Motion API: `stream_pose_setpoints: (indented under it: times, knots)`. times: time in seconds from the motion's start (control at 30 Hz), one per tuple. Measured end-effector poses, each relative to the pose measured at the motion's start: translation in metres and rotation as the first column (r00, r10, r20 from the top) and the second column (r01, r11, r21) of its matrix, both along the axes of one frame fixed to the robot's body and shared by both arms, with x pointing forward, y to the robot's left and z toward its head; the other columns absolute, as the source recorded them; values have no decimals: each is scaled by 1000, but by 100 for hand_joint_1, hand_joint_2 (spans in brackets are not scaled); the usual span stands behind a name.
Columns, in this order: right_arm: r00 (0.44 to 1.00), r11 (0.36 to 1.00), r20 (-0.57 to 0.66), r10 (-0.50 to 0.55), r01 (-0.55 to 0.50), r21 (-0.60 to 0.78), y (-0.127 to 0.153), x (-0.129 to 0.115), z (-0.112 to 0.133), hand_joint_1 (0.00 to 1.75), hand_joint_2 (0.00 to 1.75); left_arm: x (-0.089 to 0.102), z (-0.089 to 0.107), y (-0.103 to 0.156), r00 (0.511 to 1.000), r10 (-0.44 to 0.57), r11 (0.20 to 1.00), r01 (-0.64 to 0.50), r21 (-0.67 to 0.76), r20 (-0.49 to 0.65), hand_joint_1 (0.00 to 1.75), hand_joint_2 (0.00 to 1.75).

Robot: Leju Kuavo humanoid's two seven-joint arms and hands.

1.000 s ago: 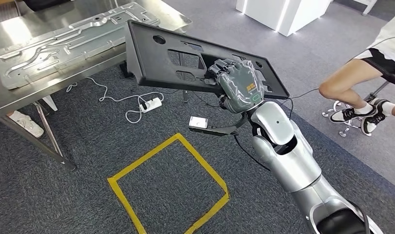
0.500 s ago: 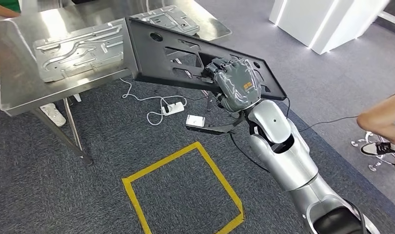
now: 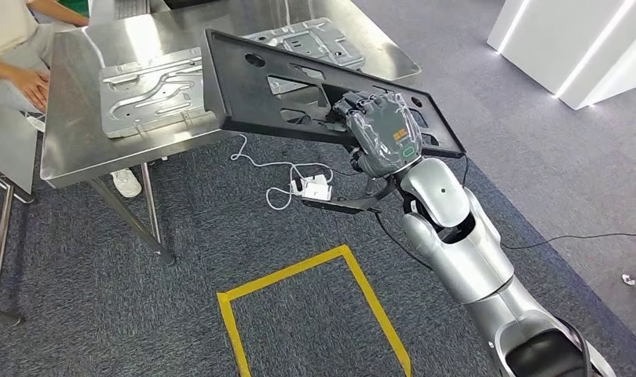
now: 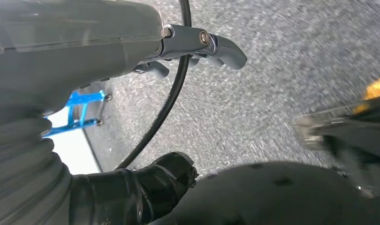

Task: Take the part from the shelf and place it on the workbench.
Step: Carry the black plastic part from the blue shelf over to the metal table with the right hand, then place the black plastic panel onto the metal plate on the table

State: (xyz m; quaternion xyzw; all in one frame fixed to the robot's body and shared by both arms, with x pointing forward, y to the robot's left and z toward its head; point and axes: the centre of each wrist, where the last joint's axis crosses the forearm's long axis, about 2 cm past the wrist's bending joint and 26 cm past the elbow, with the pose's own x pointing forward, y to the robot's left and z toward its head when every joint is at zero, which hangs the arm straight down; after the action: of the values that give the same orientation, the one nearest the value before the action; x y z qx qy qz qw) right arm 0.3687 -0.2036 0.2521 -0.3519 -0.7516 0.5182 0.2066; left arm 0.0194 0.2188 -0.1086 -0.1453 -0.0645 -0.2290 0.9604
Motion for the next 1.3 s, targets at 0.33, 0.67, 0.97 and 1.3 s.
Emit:
stream_pose_setpoints:
  times: [0.33, 0.67, 0.97, 1.3]
  knots:
    - [1000, 1000, 9, 0, 0, -5, 3, 4, 6, 175, 175, 2, 0, 0, 1000, -2, 1000, 2, 0, 3, 0, 175]
    - [998, 997, 10, -58, 58, -54, 7, 7, 5, 175, 175, -1, 0, -3, 1000, -5, 1000, 5, -6, -3, 0, 175]
    - [988, 982, -85, -131, 117, -146, 11, 15, 8, 175, 175, 0, 0, -2, 1000, -8, 1000, 8, 1, -3, 0, 175]
    - [951, 908, -145, -274, 207, -363, -7, 56, 38, 175, 175, -2, 0, -1, 1000, 14, 1000, -14, -9, -24, 0, 175]
